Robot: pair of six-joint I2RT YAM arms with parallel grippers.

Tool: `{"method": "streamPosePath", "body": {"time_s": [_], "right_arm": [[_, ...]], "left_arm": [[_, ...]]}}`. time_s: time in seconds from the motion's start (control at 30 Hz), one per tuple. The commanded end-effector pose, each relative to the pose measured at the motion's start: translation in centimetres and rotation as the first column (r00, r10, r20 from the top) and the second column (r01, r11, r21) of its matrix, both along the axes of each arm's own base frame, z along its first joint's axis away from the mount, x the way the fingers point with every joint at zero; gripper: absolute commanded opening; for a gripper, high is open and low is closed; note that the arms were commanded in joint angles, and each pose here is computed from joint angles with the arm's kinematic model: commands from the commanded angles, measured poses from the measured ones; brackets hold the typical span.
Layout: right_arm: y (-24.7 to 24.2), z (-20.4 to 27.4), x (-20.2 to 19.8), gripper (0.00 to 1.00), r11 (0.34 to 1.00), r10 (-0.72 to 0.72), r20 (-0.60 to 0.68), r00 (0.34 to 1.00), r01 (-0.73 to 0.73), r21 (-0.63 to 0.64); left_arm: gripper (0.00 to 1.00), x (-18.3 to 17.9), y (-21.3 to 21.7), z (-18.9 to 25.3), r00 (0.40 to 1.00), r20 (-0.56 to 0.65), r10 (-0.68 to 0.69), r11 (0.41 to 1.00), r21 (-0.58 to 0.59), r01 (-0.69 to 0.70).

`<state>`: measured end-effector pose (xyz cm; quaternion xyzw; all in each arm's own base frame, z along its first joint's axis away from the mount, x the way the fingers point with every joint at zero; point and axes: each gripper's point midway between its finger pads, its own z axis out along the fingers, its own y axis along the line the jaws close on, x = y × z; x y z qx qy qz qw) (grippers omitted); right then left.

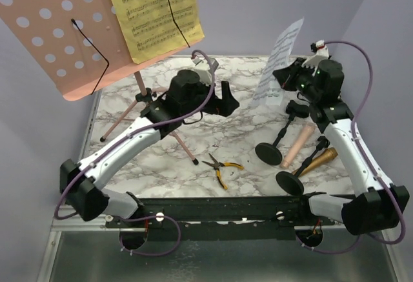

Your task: Set up the instrument practice props

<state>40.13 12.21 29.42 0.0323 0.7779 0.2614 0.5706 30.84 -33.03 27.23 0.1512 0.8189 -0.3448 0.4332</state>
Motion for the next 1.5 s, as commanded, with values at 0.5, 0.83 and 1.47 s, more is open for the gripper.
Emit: {"method": "streamPosePath", "body": {"time_s": [0.5,0.83,1.47], "right_arm": [[14.2,25.6,-24.8,0.01,0.564,0.694,0.668,0.268,-0.779,-0.273],[18.3,26.4,-15.6,0.01,0.648,0.622,0.652,0.434,-0.752,-0.118],[23.2,32.0,-15.6,0.01,0.594,0.602,0.751,0.272,-0.781,-0.193]], "left_arm": [[0.98,-13.8,20.8,23.3,0.844,0.319,0.432,0.837,-0.491,-0.243],[0.88,-10.4,28.8,25.1,0.551,0.035,0.834,0.483,-0.529,-0.698],[0.67,-7.6,31.4,27.5,0.296,0.186,0.937,0.35,-0.509,-0.786]]}}
